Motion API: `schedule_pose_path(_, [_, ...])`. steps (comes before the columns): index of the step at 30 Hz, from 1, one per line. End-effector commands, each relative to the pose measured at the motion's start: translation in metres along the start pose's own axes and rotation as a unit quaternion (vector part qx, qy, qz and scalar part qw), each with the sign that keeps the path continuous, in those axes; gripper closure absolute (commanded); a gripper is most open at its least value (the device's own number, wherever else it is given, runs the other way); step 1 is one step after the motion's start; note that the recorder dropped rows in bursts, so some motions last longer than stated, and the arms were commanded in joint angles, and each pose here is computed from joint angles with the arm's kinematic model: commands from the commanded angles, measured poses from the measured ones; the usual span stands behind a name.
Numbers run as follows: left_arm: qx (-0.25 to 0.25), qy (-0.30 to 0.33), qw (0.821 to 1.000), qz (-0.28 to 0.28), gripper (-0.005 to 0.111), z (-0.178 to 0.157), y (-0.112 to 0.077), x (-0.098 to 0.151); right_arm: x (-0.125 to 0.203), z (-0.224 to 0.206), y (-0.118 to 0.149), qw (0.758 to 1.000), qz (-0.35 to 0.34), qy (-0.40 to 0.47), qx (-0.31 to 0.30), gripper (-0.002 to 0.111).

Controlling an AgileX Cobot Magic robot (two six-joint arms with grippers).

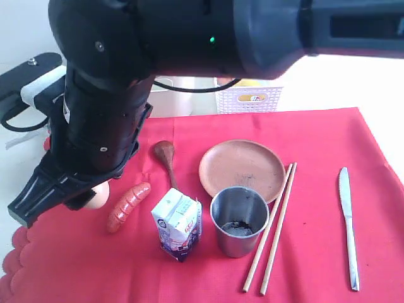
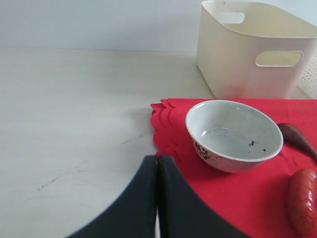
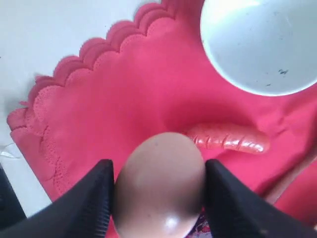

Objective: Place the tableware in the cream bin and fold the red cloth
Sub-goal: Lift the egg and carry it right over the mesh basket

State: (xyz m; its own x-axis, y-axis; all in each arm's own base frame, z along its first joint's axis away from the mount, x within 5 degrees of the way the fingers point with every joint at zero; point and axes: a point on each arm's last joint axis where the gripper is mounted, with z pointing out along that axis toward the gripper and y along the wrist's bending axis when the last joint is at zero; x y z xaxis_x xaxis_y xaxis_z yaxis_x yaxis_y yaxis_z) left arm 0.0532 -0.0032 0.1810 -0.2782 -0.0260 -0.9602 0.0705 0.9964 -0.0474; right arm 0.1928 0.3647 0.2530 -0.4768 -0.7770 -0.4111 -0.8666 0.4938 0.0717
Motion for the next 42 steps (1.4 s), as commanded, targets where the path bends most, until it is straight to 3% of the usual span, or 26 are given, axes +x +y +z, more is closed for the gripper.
schedule_pose_path(1, [0.001, -0.006, 1.000, -0.006, 0.107, 0.000, 0.000, 0.000, -0.002, -0.021, -0.001, 0.999, -0.028, -0.025, 0.009, 0.108])
schedule_pose_path(12, [0.001, -0.006, 1.000, -0.006, 0.107, 0.000, 0.000, 0.000, -0.006, -0.052, -0.020, 0.995, -0.039, -0.069, 0.064, 0.108])
schedule_pose_path(42, [0.001, -0.006, 1.000, -0.005, 0.107, 0.000, 0.000, 0.000, 0.006, -0.084, -0.172, 0.968, 0.113, -0.151, 0.168, 0.108])
